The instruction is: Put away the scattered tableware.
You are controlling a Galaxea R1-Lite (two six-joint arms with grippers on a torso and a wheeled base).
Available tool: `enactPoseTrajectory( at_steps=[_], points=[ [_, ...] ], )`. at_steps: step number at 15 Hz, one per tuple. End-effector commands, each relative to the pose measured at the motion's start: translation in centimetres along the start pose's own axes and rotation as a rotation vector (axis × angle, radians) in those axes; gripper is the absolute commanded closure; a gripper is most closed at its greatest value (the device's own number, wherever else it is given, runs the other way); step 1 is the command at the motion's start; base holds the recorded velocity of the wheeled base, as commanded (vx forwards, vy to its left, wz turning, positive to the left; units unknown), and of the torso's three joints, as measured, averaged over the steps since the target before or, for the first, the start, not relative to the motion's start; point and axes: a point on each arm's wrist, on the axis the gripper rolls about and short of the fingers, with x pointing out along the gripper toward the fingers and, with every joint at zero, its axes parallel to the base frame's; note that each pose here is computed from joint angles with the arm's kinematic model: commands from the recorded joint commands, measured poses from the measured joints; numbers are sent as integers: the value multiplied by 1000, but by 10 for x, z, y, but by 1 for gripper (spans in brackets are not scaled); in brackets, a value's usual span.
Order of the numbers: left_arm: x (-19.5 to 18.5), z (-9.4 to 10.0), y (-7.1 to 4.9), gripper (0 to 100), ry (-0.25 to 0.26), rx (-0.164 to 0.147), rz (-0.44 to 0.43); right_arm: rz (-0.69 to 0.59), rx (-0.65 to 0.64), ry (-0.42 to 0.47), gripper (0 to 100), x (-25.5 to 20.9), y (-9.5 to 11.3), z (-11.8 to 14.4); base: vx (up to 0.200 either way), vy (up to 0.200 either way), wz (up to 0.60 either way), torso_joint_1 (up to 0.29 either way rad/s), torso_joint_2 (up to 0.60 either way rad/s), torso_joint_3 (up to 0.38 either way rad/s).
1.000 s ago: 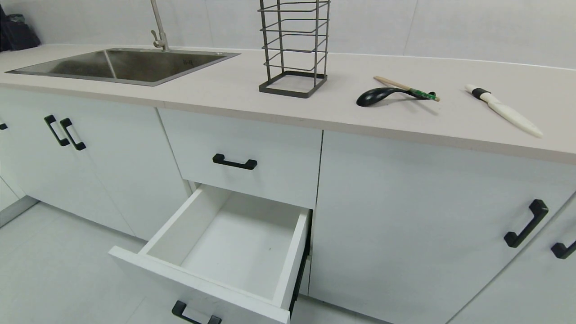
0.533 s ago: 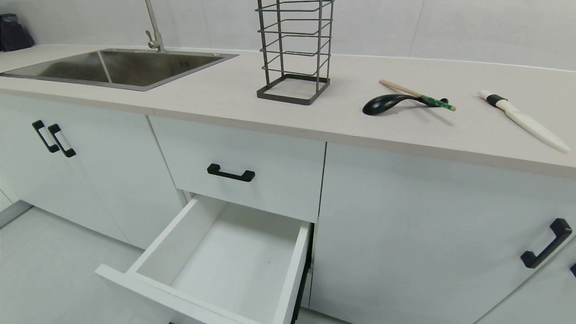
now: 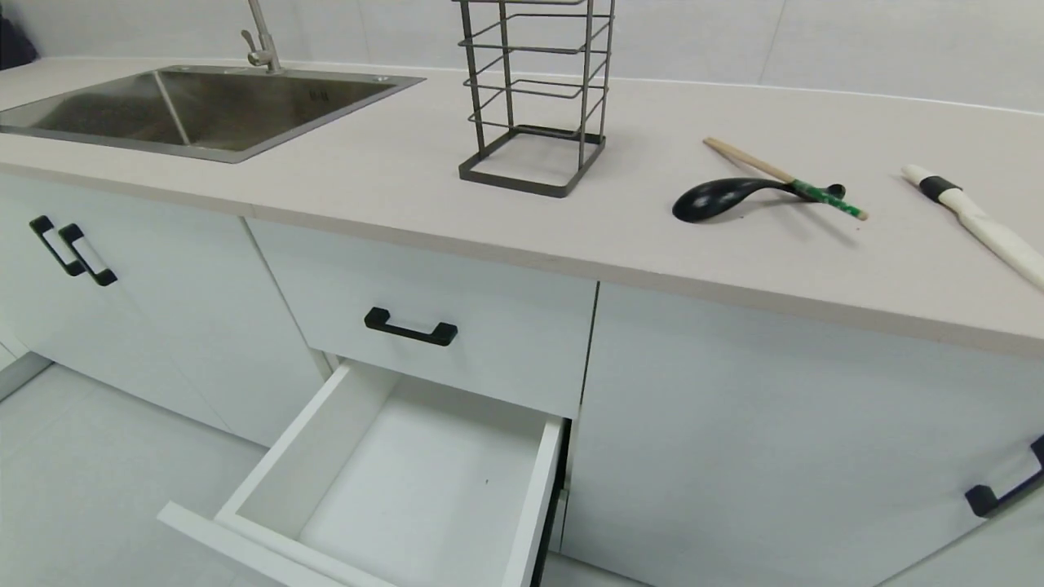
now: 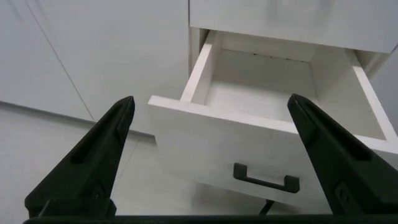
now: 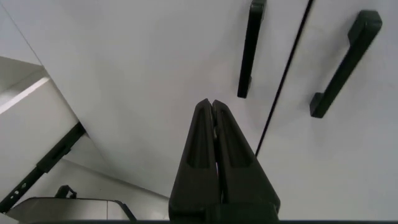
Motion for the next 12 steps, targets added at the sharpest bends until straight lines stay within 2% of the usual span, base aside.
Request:
enactPoseTrajectory(
  at_steps=[1, 6, 9, 11, 12],
  points=[
    [0, 0, 0, 0, 0, 0, 0, 1, 0, 0, 100, 0, 0, 0, 0, 0, 0, 256, -515, -276],
    [0, 0, 0, 0, 2, -1, 0, 3, 0, 0, 100, 0, 0, 0, 0, 0, 0, 206, -591, -191],
    [0, 0, 0, 0, 2, -2, 0, 3, 0, 1, 100, 0, 0, 0, -200, 0, 0, 167, -474, -219],
    [0, 0, 0, 0, 2, -1, -2, 1, 0, 0, 100, 0, 0, 0, 0, 0, 0, 154, -510, -207],
    [0, 0, 0, 0, 2, -1, -2, 1, 0, 0, 100, 0, 0, 0, 0, 0, 0, 364, -505, -222]
  ],
)
